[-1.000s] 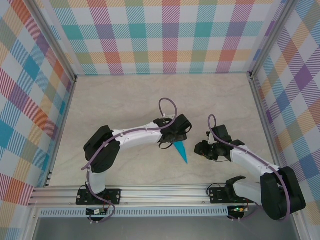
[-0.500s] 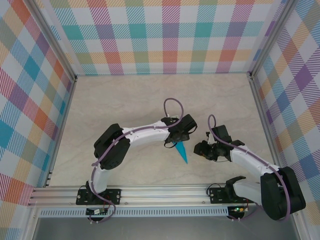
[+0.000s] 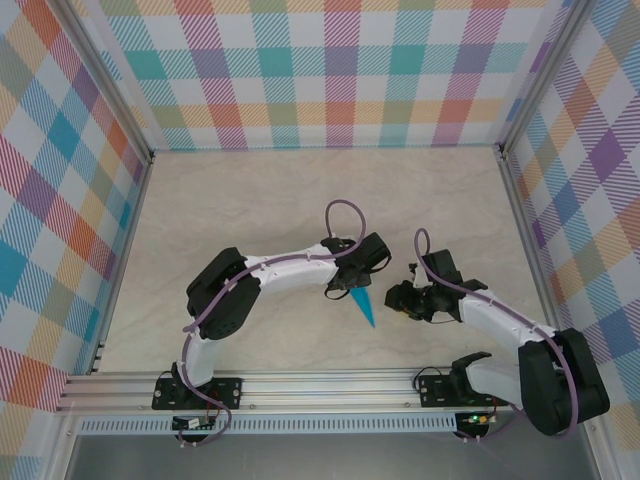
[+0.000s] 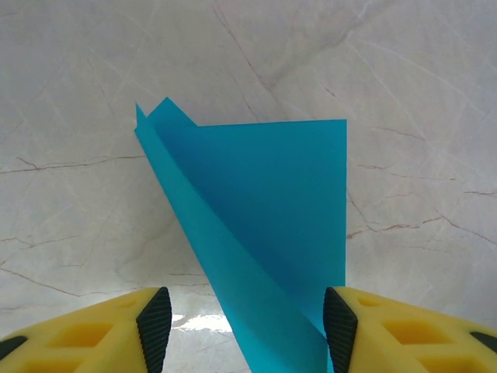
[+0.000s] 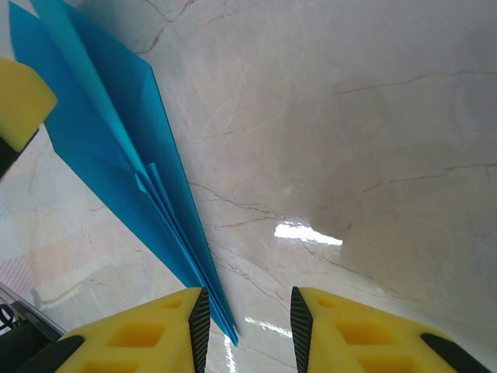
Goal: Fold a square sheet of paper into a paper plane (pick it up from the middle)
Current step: Move the paper to the center of the table.
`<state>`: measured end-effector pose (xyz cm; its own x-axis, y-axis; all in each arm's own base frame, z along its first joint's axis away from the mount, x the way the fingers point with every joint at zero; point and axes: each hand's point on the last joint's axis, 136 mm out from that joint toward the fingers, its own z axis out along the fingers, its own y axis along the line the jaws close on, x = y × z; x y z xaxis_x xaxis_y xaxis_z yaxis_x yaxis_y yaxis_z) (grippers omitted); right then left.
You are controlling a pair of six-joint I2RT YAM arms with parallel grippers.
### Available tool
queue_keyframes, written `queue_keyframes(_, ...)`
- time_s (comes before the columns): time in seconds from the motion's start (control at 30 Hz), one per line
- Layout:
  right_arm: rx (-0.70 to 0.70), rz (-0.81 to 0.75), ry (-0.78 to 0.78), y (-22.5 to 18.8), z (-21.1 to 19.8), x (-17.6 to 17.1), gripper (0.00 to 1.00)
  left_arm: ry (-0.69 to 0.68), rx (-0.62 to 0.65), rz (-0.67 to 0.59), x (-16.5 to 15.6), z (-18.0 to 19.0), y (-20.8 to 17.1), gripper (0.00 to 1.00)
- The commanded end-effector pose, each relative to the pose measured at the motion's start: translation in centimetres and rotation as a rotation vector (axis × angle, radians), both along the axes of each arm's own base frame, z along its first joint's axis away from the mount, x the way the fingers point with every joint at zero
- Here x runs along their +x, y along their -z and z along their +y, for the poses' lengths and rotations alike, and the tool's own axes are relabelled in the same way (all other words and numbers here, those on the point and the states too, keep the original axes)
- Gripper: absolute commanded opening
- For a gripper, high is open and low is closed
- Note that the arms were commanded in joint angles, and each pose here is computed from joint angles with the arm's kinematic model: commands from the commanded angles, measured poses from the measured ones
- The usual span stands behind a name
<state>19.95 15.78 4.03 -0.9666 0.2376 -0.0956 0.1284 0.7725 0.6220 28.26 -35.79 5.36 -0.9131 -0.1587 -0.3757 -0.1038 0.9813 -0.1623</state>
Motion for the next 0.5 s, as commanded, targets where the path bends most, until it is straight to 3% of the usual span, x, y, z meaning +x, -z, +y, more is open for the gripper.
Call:
queue_keyframes(0.0,0.037,0.0,-0.02,-0.1,0.6,0.0,0.35,0.005,-0.027,-0.006,0.0,0.0,-0.9,0.65)
queue_keyframes(0.3,0.093,0.005,-0.048,-0.4,1.7,0.6,0.35,0.01,-0.022,-0.029,-0.1,0.7,-1.7,0.51)
queue_keyframes(0.47,0.145,0.004,-0.084,-0.8,2.8,1.0,0.41,0.017,-0.049,-0.035,-0.8,1.4,-1.5,0.42)
